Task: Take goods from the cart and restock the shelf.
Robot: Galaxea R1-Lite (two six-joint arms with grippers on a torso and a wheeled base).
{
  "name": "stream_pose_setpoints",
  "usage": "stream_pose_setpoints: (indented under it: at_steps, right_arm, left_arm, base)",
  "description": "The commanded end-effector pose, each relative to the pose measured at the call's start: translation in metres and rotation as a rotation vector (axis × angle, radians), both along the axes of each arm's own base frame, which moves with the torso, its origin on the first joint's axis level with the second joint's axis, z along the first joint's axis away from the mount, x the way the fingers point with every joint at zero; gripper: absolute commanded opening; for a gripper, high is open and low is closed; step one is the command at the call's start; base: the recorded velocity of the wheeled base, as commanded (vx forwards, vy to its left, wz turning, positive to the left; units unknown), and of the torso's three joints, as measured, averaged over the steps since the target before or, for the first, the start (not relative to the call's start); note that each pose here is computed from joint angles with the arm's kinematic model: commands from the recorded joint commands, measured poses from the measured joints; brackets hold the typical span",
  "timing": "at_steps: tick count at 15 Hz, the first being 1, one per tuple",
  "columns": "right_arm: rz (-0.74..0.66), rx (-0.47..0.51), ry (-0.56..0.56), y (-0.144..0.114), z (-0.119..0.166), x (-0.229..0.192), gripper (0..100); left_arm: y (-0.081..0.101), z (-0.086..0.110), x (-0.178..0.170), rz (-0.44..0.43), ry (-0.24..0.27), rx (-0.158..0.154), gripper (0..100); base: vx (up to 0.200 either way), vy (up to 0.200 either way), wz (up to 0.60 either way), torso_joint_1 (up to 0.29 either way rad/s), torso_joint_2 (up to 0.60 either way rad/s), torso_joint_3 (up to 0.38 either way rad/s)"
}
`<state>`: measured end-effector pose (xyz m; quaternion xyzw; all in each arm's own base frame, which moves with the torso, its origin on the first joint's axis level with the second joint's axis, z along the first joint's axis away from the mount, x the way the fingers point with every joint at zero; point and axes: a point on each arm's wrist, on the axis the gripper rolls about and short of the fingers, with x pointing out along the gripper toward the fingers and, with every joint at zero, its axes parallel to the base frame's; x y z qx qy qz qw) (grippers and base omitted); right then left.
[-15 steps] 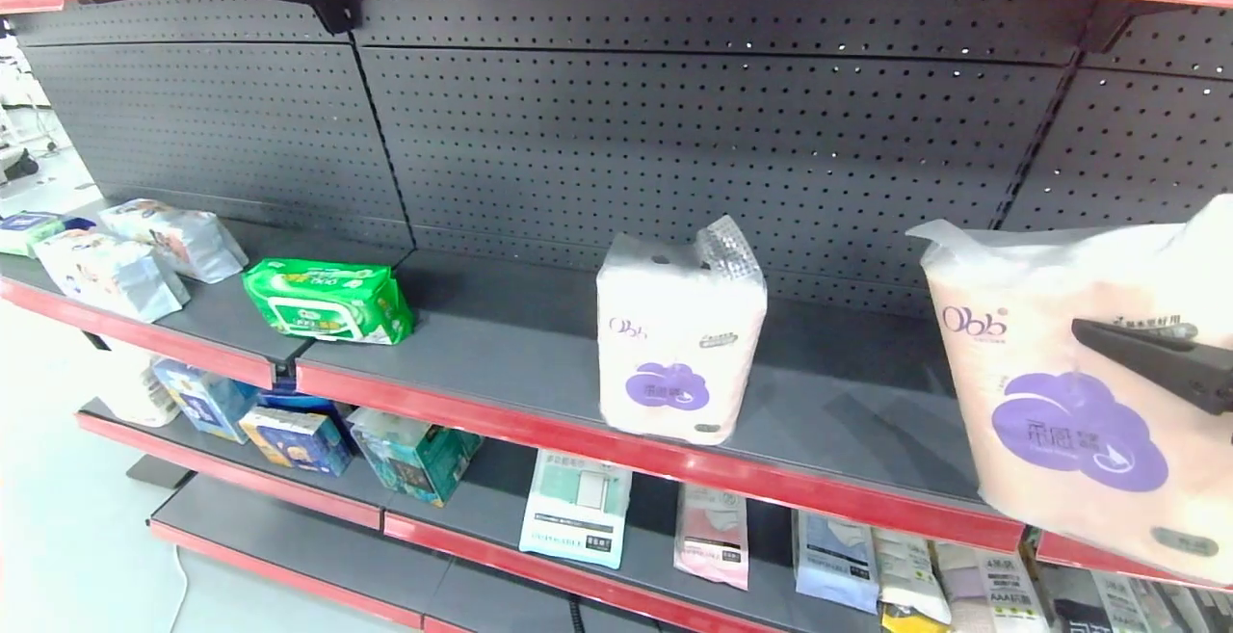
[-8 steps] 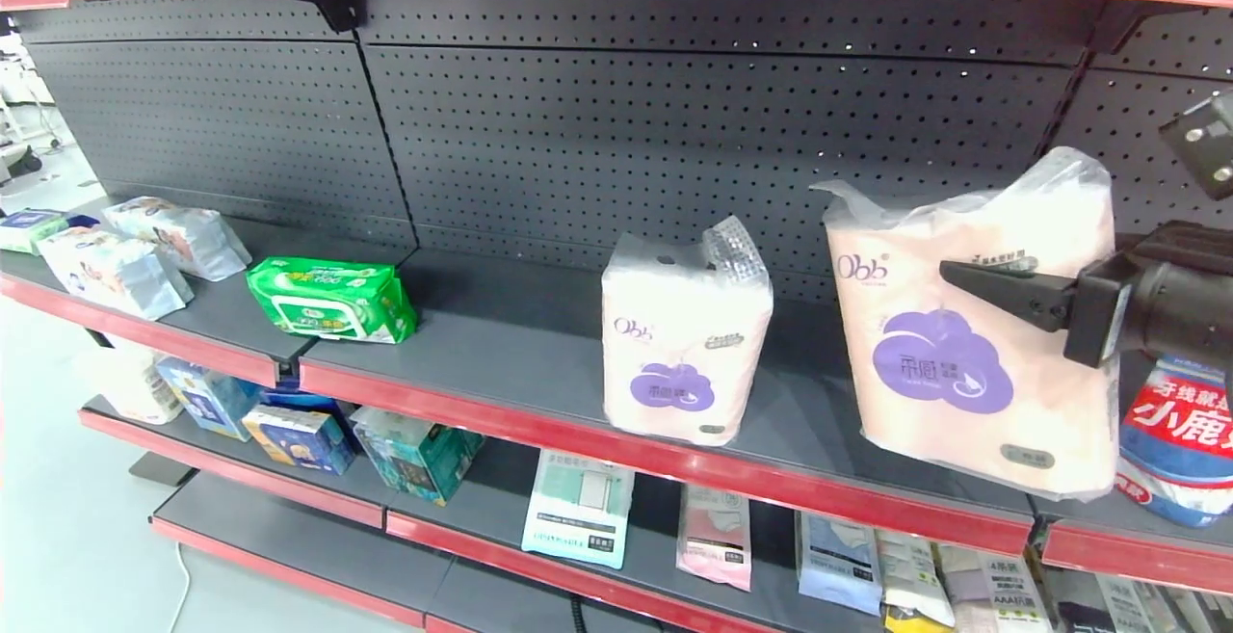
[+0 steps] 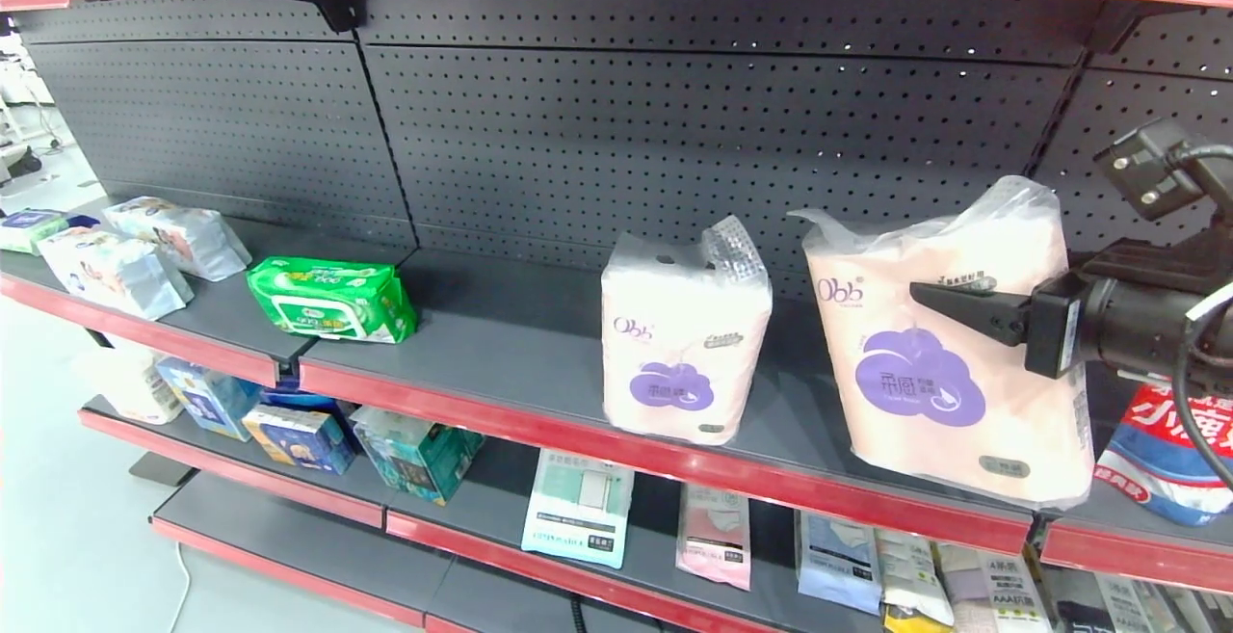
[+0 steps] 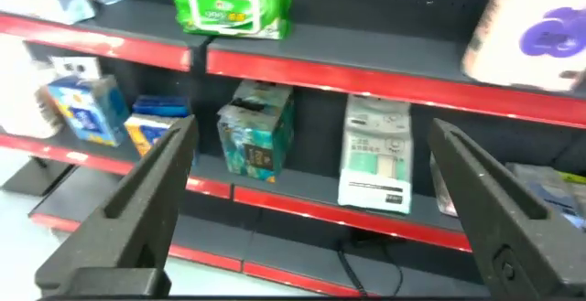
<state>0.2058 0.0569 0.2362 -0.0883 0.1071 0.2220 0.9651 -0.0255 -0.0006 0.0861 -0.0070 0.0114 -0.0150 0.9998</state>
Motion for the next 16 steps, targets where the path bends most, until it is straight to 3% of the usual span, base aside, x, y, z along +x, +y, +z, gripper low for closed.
stream_pose_setpoints:
  at_steps: [1,3,16]
  right_arm:
    - [0.001,-0.002,0.003,0.000,-0.001,-0.001,0]
    - [0.000,-0.002,0.006,0.000,-0.002,-0.001,0]
    - [0.001,-0.015,0.053,0.003,-0.012,0.012,0]
  left_arm:
    - [0.000,-0.005,0.003,0.007,-0.010,0.029,100]
    - [0.001,-0.010,0.003,0.052,-0.023,-0.010,100]
    - [0.001,-0.010,0.003,0.050,-0.023,0.000,100]
  base:
    - [0.000,0.000,0.00,0.000,0.00,0.000]
    - [0.000,0.000,0.00,0.000,0.00,0.000]
    - [0.000,0.000,0.00,0.000,0.00,0.000]
